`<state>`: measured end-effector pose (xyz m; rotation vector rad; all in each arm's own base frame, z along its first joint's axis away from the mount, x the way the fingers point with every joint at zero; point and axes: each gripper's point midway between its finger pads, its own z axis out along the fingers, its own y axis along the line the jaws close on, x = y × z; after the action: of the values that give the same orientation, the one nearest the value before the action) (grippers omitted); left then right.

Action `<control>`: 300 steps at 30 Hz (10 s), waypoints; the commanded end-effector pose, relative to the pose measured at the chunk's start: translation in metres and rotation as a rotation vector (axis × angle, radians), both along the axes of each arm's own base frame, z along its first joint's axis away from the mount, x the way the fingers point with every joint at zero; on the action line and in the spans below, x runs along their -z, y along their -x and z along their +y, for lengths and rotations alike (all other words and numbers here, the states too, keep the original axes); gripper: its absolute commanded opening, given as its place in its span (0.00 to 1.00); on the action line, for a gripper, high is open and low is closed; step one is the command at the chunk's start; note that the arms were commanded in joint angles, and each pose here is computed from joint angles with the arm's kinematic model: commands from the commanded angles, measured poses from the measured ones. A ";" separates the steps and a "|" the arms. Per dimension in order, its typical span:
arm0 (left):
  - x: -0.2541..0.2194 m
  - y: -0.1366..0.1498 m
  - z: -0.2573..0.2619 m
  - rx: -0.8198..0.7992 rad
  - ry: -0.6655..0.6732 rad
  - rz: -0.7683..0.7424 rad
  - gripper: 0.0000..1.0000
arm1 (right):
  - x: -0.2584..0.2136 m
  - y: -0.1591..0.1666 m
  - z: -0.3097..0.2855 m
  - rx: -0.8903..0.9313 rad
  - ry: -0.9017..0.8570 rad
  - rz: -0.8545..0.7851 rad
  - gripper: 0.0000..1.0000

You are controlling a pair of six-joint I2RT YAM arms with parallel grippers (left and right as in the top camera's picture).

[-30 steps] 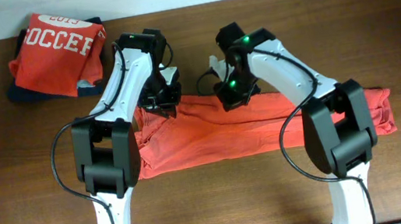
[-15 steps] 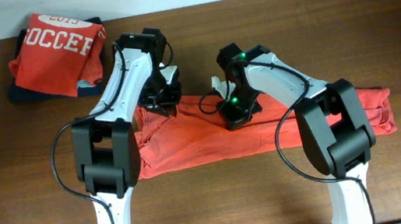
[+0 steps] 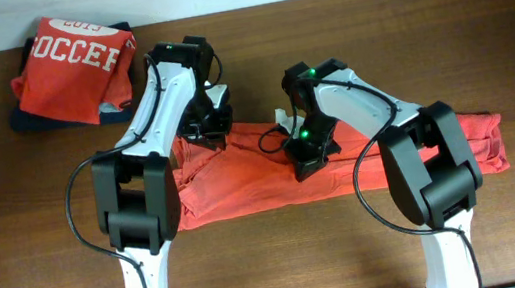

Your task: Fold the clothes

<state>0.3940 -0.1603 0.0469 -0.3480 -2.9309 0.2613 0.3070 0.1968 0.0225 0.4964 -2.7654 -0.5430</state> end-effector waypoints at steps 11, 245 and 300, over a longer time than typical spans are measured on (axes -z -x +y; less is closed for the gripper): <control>0.001 -0.002 0.002 0.002 -0.010 -0.006 0.18 | -0.020 -0.057 0.009 0.071 -0.059 -0.197 0.04; 0.064 0.096 -0.005 0.030 0.078 0.327 0.00 | 0.006 0.065 -0.390 1.144 0.301 0.271 0.05; 0.063 0.086 -0.014 0.024 0.123 0.293 0.13 | 0.056 0.019 -0.374 0.841 0.358 -0.026 0.04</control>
<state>0.3010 -0.1905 0.0017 -0.3214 -2.5954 0.5478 0.3008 -0.1770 -0.0001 -0.7836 -2.9872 -0.2092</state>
